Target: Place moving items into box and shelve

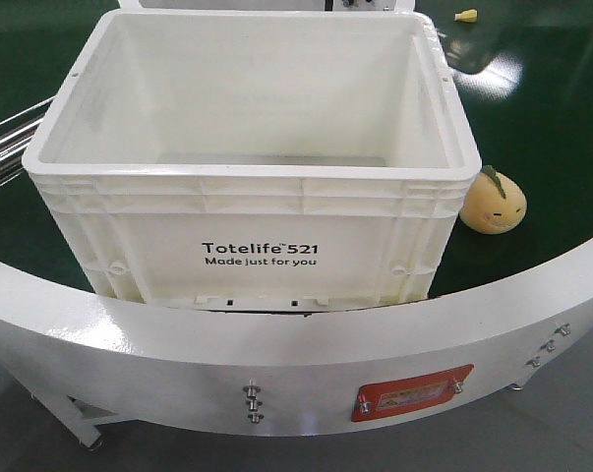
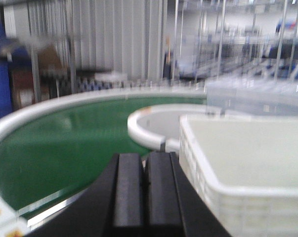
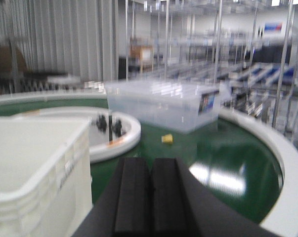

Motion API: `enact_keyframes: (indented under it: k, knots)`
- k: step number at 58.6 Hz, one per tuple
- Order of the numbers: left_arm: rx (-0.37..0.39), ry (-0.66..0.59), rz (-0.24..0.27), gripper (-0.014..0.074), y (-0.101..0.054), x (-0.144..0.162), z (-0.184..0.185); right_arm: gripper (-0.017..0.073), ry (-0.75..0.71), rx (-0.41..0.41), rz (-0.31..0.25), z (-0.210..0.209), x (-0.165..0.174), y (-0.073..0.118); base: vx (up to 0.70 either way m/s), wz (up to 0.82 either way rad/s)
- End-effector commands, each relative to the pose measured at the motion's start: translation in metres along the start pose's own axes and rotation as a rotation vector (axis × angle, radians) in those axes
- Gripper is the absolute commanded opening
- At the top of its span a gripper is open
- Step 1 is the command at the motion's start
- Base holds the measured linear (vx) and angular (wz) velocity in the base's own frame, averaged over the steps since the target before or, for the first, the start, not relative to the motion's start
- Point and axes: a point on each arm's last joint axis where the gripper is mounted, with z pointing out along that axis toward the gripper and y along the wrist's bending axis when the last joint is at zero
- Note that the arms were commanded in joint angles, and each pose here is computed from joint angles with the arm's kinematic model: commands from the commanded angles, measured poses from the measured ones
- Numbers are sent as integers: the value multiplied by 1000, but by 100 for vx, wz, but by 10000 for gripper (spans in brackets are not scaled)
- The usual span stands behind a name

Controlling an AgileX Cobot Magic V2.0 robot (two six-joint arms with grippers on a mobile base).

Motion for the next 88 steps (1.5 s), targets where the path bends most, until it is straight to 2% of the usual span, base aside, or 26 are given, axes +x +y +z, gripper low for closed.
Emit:
enact_keyframes:
  k: [1, 8, 14, 24, 29, 36, 44, 49, 52, 57, 71, 88]
  knots:
    - [6, 42, -16, -23, -1, -14, 11, -8, 48, -4, -10, 13, -15, -2, 0, 0]
    - [3, 142, -16, -23, -1, -6, 22, -8, 224, -19, -2, 31, -1, 0, 0, 0]
    - [3, 151, -16, -23, -1, -5, 24, -8, 326, -26, -6, 40, 9, 1, 0, 0]
    - [2, 182, -19, -13, -1, -2, 23, 6, 408, -35, -11, 55, 18, 2, 0, 0]
    - [1, 239, -15, 43, -1, 3, 24, 59, 432, -39, -14, 61, 21, 3, 0, 0]
    - [5, 297, 14, 219, -1, 8, 27, 237, 442, -44, -15, 70, 24, 3, 0, 0]
    - [6, 289, 21, 463, -1, 7, 27, 536, 455, -48, -10, 84, 25, 4, 0, 0]
    - [5, 291, 21, 567, -1, 7, 27, 673, 488, -52, -11, 97, 24, 4, 0, 0]
    - [5, 292, 21, 603, -1, 7, 27, 724, 520, -55, -11, 107, 23, 4, 0, 0]
    - [5, 293, 20, 628, -1, 7, 27, 721, 576, -60, -7, 126, 22, 5, 0, 0]
    - [5, 296, 20, 587, -1, 7, 27, 692, 767, -76, -11, 192, 32, 7, 0, 0]
    - [5, 296, 20, 526, -1, 7, 27, 680, 924, -95, -25, 274, 74, 13, 0, 0]
